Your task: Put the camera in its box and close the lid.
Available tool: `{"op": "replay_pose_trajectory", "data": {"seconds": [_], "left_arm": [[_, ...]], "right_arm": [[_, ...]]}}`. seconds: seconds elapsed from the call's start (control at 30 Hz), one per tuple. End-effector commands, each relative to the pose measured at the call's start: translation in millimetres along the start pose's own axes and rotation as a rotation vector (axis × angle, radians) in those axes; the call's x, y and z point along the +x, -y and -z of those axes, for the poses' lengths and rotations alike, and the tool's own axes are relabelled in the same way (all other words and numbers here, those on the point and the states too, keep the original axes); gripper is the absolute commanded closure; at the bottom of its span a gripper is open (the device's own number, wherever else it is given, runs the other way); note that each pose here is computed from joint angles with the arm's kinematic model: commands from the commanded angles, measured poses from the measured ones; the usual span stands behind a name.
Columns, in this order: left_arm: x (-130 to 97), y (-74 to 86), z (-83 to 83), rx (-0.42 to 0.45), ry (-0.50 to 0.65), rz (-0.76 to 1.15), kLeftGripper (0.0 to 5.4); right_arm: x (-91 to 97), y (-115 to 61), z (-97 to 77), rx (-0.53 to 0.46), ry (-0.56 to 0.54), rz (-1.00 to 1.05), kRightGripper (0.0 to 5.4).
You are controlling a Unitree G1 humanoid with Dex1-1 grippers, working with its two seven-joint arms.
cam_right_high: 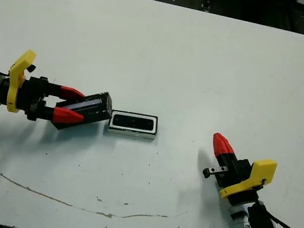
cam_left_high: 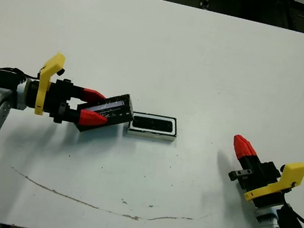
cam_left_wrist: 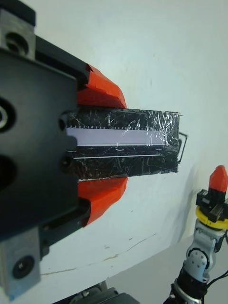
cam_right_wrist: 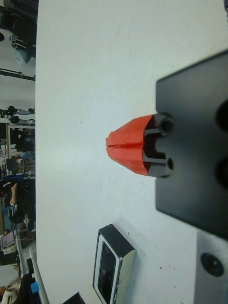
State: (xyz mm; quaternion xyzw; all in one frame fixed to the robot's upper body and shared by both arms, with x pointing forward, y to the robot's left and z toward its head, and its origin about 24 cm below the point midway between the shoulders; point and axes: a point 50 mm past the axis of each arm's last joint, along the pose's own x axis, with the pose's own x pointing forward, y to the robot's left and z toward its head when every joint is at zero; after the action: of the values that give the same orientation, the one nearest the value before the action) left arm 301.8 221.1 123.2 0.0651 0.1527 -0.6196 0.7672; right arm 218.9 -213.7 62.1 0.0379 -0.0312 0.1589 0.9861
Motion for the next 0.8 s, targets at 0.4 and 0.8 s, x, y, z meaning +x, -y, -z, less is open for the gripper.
{"op": "replay_pose_trajectory", "data": {"seconds": [0.4, 0.8], "left_arm": [[41, 2.5, -3.8, 0.194, -0.051, -0.055, 2.25], [56, 6.5, -4.5, 0.230, -0.053, -0.031, 2.25]], "right_arm": [[-3.5, 3.6, 0.3, -0.007, -0.022, 0.012, 5.40], [-3.6, 4.2, 0.8, 0.006, -0.021, 0.004, 5.40]]}}
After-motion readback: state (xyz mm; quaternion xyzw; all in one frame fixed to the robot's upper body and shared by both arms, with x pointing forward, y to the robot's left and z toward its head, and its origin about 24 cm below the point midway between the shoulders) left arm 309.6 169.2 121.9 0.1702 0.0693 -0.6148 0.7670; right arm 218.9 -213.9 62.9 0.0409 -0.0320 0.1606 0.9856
